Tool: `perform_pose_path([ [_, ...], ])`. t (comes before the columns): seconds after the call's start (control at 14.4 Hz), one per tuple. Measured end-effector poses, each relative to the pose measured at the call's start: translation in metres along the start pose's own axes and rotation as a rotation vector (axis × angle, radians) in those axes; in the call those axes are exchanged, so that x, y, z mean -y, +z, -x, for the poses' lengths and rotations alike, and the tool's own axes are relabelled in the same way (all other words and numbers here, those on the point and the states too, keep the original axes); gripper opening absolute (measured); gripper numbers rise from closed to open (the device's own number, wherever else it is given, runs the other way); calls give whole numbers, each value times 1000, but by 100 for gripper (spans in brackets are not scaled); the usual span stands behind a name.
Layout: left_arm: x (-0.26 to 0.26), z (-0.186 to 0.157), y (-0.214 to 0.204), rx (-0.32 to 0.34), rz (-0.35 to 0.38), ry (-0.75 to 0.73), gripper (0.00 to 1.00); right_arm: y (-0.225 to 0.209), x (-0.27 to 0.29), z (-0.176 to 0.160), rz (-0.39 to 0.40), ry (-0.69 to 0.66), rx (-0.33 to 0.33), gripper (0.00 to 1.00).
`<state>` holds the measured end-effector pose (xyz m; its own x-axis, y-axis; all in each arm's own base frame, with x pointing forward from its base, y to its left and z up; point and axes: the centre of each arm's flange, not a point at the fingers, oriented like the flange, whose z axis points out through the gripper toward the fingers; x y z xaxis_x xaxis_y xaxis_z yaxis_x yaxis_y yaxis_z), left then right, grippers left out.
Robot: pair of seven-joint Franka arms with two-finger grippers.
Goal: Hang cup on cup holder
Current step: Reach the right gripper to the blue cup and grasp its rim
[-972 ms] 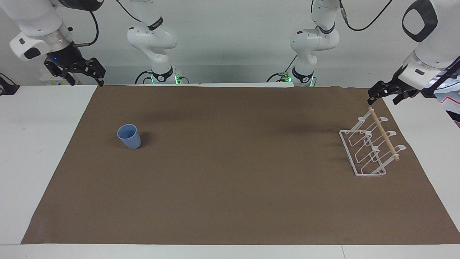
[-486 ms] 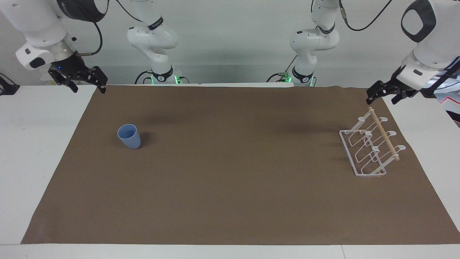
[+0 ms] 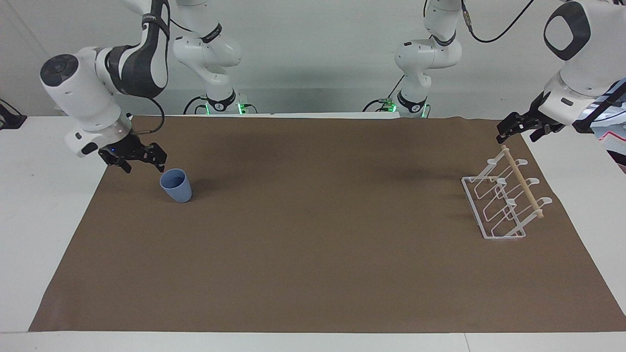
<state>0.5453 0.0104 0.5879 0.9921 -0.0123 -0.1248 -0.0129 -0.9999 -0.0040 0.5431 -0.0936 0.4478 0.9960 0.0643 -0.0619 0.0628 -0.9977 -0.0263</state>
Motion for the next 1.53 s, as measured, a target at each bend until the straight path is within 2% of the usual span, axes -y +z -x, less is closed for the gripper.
perform_pose_path([
  [0.35, -5, 0, 3, 5, -1, -14, 100, 41, -3, 13, -8, -70, 26, 100],
  [0.56, -7, 0, 3, 8, -1, -11, 100, 52, -3, 15, -1, -121, 1, 100],
  [0.69, -12, 2, 5, 19, -2, -6, 100, 56, -4, 15, 4, -126, -15, 96],
  [1.04, -13, 3, 5, 22, -3, -84, 100, 77, -7, 19, 1, -162, 1, 90],
  [1.11, -13, 3, 5, 21, -4, -98, 100, 81, -8, 20, 0, -182, 3, 85],
  [1.18, -15, 3, 5, 22, -4, -106, 100, 83, -10, 22, 0, -204, 3, 74],
  [1.32, -19, 3, 6, 24, -6, -112, 100, 86, -11, 23, -1, -225, 3, 46],
  [1.39, -19, 3, 6, 24, -6, -115, 100, 88, -11, 23, -2, -225, 8, 39],
  [1.46, -19, 3, 6, 24, -6, -129, 100, 91, -12, 24, -4, -225, 13, 39],
  [1.53, -19, 3, 6, 24, -6, -163, 100, 93, -12, 24, -5, -224, 17, 32],
])
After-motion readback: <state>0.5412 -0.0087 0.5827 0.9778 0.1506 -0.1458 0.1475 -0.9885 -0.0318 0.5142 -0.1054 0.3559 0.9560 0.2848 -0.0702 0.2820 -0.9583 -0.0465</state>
